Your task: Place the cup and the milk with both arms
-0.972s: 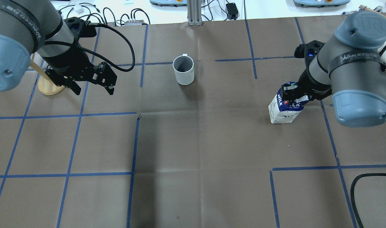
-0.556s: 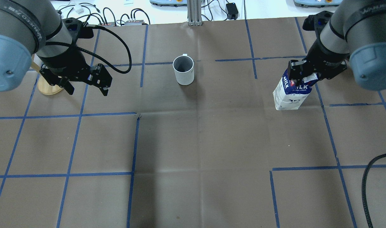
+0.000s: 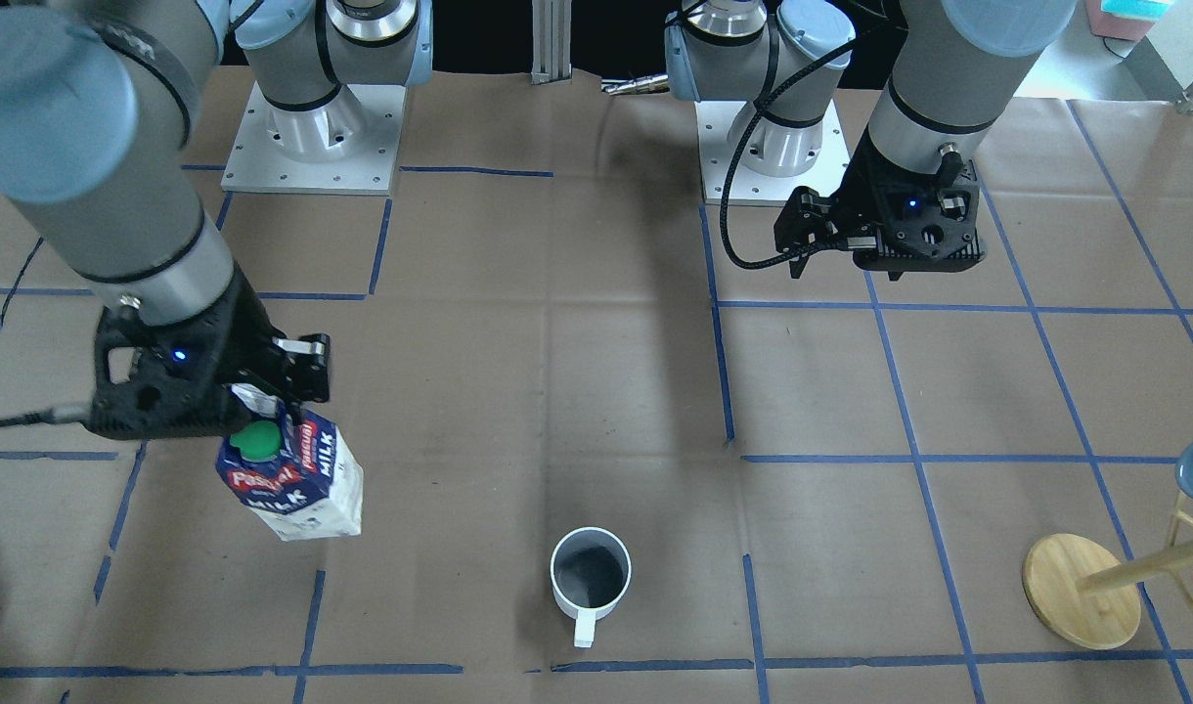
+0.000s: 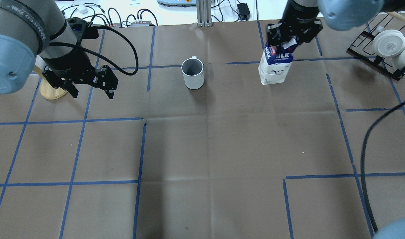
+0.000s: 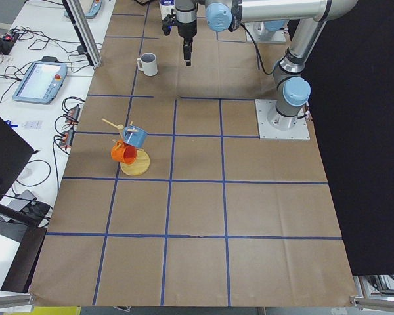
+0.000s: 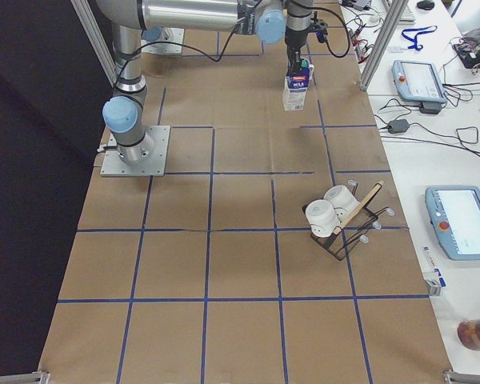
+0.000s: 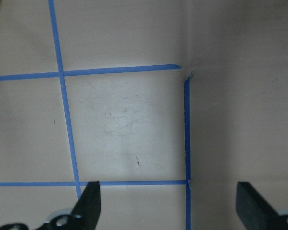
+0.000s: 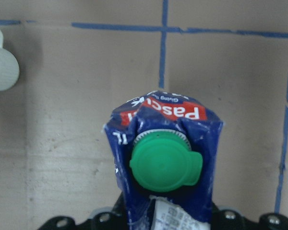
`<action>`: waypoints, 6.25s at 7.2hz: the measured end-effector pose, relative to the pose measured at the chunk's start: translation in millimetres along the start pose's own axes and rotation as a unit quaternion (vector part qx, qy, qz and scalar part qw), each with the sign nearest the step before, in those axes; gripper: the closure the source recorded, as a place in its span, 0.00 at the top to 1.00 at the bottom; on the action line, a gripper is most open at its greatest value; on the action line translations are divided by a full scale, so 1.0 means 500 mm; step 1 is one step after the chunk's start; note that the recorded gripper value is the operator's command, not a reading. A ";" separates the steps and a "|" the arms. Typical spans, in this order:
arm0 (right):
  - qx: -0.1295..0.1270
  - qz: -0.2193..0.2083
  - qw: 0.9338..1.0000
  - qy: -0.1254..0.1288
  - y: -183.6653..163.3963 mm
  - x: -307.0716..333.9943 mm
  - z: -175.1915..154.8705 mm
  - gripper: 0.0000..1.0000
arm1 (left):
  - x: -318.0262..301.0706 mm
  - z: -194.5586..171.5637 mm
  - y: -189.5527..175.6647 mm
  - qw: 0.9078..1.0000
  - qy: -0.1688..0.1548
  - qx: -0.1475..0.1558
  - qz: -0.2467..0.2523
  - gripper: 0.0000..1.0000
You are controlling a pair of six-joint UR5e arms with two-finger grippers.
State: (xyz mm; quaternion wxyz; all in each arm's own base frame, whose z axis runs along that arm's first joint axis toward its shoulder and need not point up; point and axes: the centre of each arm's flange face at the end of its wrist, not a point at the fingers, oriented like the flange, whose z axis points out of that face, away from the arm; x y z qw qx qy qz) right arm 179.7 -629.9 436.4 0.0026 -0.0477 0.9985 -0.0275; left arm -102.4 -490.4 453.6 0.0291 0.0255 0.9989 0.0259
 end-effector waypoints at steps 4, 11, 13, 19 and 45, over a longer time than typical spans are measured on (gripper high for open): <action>-0.013 -0.011 1.000 -0.005 -0.111 -0.207 0.107 0.48 | 0.000 0.002 0.000 1.000 0.000 -0.001 0.001 1.00; -0.026 0.037 0.999 -0.007 -0.107 -0.320 0.192 1.00 | 0.000 0.001 0.003 1.000 0.000 0.001 0.003 1.00; -0.010 0.041 0.999 -0.009 -0.118 -0.312 0.200 1.00 | 0.000 0.001 0.004 1.000 0.000 0.001 0.004 1.00; 0.008 0.059 0.998 -0.006 -0.111 -0.239 0.101 1.00 | 0.001 0.000 0.005 1.000 0.000 0.001 0.004 1.00; 0.004 0.077 0.997 0.028 0.352 0.055 -0.087 1.00 | -0.001 -0.020 0.025 1.000 -0.003 0.011 0.003 1.00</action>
